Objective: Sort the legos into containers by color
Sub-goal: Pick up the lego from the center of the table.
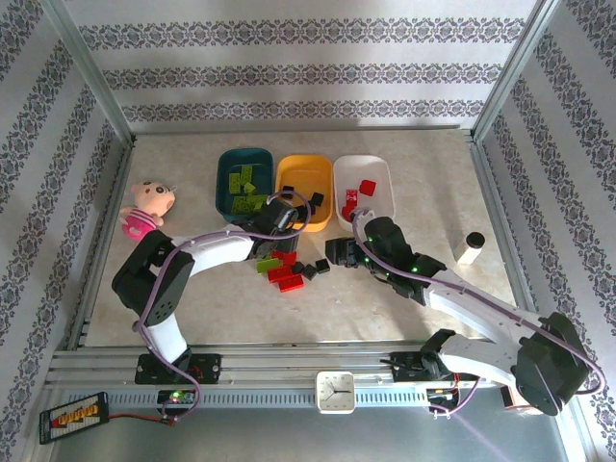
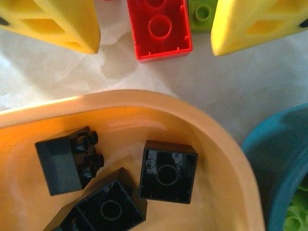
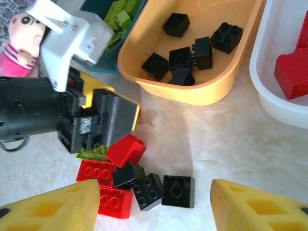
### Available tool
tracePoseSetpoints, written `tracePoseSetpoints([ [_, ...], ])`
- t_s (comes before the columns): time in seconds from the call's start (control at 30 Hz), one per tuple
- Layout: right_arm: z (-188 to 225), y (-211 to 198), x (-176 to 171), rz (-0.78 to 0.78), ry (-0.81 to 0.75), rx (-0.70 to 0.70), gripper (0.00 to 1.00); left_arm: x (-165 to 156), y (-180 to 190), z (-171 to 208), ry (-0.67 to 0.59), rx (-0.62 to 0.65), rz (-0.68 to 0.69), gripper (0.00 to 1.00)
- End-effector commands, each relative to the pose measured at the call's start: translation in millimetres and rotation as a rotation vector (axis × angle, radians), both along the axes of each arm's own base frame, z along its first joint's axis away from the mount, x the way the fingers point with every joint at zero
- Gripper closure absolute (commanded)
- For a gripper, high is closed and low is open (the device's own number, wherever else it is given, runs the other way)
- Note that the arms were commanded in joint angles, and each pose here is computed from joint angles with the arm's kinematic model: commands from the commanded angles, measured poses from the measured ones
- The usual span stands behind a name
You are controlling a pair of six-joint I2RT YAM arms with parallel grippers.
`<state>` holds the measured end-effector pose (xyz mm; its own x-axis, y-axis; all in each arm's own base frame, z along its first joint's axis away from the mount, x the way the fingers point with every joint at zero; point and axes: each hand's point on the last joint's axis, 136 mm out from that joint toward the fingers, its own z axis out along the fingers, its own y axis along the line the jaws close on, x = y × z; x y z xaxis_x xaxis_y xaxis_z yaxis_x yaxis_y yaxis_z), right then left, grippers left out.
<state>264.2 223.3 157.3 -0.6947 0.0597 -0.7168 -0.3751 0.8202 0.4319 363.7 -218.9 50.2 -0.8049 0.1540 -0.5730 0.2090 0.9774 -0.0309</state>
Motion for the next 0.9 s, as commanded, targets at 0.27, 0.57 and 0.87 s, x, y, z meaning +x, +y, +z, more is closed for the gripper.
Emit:
tracePoseSetpoints([
  [0.27, 3, -13, -1, -0.041, -0.004, 0.003, 0.38, -24, 9, -33, 0.077, 0.095, -0.044, 0.60],
  [0.57, 2, -20, -1, -0.066, -0.009, 0.007, 0.38, -47, -7, 14, -0.006, -0.010, -0.070, 0.70],
  [0.87, 9, -54, -6, -0.187, -0.057, -0.002, 0.38, -37, -75, 111, -0.144, -0.215, -0.159, 0.69],
])
